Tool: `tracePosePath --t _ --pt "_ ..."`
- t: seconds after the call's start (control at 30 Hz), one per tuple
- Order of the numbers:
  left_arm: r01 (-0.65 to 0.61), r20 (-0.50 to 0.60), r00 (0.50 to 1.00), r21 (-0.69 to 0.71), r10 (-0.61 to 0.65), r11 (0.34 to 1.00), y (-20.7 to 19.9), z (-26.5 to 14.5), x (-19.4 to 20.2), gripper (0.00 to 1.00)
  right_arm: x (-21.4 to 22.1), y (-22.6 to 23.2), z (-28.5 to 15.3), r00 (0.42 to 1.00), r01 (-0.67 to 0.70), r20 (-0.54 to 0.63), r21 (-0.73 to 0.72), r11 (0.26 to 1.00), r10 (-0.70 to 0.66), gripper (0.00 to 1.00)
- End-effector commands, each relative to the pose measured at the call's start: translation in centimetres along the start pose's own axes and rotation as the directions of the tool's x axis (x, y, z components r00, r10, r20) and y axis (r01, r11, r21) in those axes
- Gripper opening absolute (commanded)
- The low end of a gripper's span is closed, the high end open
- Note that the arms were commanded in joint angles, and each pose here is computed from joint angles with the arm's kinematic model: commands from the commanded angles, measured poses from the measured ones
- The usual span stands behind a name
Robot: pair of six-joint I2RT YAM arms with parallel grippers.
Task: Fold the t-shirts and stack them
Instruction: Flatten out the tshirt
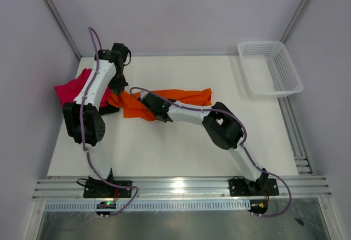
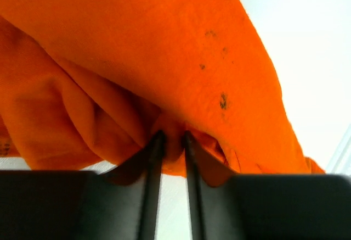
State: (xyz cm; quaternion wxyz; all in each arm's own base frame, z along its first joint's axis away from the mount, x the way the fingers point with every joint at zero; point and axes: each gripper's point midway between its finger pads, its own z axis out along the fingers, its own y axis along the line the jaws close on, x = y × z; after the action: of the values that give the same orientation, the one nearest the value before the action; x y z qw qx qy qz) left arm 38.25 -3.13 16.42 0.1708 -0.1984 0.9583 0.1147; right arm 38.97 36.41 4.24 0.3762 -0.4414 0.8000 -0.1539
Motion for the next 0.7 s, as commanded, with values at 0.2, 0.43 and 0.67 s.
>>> tracePosePath --t 0.2,0.43,0.67 --pt "0.004 0.041 0.999 0.006 -0.004 1.0 1.3 -1.0 0.3 0.0 0.0 -2.6 1.4 0.995 -0.089 -0.03 0.086 0.992 0.092 0.03" --pt "0.01 0.021 1.0 0.027 -0.011 1.0 0.7 -0.5 0.7 0.0 -1.4 -9.2 -1.6 0.961 -0.275 0.028 0.173 0.946 0.274 0.03" --pt "0.028 0.039 0.999 0.069 -0.03 0.997 -0.2 -1.5 -0.5 0.0 -3.2 -19.4 -8.1 0.91 -0.414 0.164 0.287 0.864 0.381 0.03"
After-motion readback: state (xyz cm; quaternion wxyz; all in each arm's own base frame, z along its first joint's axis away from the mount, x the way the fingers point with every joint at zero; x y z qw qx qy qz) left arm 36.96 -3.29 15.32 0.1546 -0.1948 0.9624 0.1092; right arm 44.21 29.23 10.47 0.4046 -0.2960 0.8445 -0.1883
